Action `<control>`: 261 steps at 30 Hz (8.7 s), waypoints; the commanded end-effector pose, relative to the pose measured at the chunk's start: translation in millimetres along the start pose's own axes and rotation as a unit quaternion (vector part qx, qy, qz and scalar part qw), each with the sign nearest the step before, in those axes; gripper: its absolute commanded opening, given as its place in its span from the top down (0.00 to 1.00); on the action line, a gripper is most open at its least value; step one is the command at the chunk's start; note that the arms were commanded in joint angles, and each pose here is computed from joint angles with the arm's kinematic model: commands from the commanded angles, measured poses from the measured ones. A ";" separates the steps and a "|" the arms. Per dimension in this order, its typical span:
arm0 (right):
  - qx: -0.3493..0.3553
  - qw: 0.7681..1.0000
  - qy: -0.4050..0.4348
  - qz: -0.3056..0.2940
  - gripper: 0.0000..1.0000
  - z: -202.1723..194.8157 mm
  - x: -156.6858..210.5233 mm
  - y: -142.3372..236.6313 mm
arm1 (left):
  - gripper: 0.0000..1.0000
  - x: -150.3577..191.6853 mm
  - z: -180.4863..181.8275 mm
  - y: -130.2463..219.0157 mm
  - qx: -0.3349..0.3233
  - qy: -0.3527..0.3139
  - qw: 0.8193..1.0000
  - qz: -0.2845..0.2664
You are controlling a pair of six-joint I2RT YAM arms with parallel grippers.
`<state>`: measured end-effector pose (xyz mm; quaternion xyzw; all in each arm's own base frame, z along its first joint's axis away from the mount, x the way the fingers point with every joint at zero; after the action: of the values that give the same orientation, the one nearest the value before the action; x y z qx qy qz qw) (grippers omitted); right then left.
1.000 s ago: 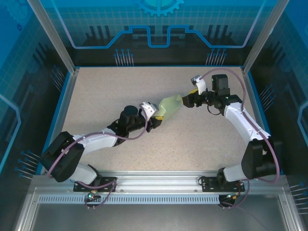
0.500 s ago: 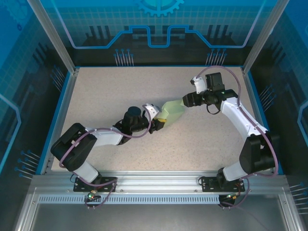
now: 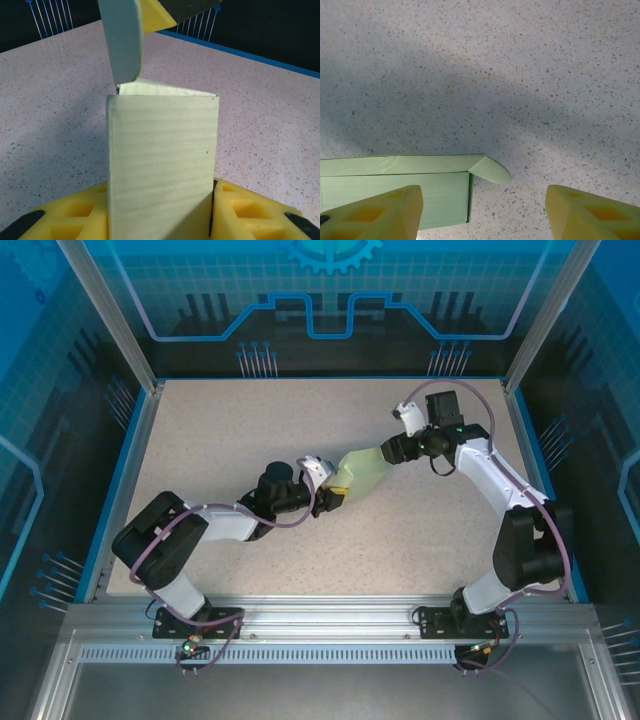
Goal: Fold the paper box
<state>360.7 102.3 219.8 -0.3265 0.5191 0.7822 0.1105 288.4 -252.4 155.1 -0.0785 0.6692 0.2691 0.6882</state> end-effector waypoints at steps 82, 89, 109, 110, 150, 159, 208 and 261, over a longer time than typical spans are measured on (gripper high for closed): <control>-0.100 0.953 0.272 0.088 0.90 13.6 10.8 -26.9 | 0.53 56.1 -0.4 0.9 0.000 -0.050 0.997 0.058; -0.081 0.965 0.232 0.090 0.94 17.3 10.2 -23.6 | 0.50 58.8 0.1 -1.1 -0.001 -0.047 0.997 0.063; 0.012 0.979 0.149 0.136 0.98 32.1 24.6 -24.4 | 0.43 59.6 2.2 -2.3 -0.011 -0.042 0.997 0.064; 0.016 0.980 0.145 0.138 0.98 31.7 25.3 -24.6 | 0.43 59.2 2.3 -2.1 -0.012 -0.042 0.997 0.064; 0.038 0.979 0.141 0.141 0.98 44.9 29.0 -24.9 | 0.30 4.6 12.5 48.5 -0.109 0.058 0.985 0.122; 0.037 0.979 0.143 0.140 0.98 45.2 28.9 -25.1 | 0.45 -8.6 21.6 47.8 -0.124 0.057 0.978 0.159; 0.090 0.980 -0.086 0.155 0.95 65.5 43.4 -24.5 | 1.00 -23.0 20.2 27.0 -0.226 0.133 0.941 0.214; 0.092 0.992 -0.071 0.041 0.99 82.8 60.6 -30.9 | 1.00 -33.0 29.6 21.0 -0.272 0.198 0.916 0.219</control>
<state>298.6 165.3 167.8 -0.2160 0.6170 0.7439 0.1392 295.1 -221.4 177.7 -0.1292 0.6939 0.5797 0.4071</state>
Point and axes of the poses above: each hand's point on the last joint's axis, 136 mm out from that joint toward the fingers, its own y axis back along the fingers, its own z axis along the line the jaws close on, x = y × z, the point moved 7 cm from there along y, back along the fingers, and after that the axes turned 11 degrees about -y, right-handed, at the moved point
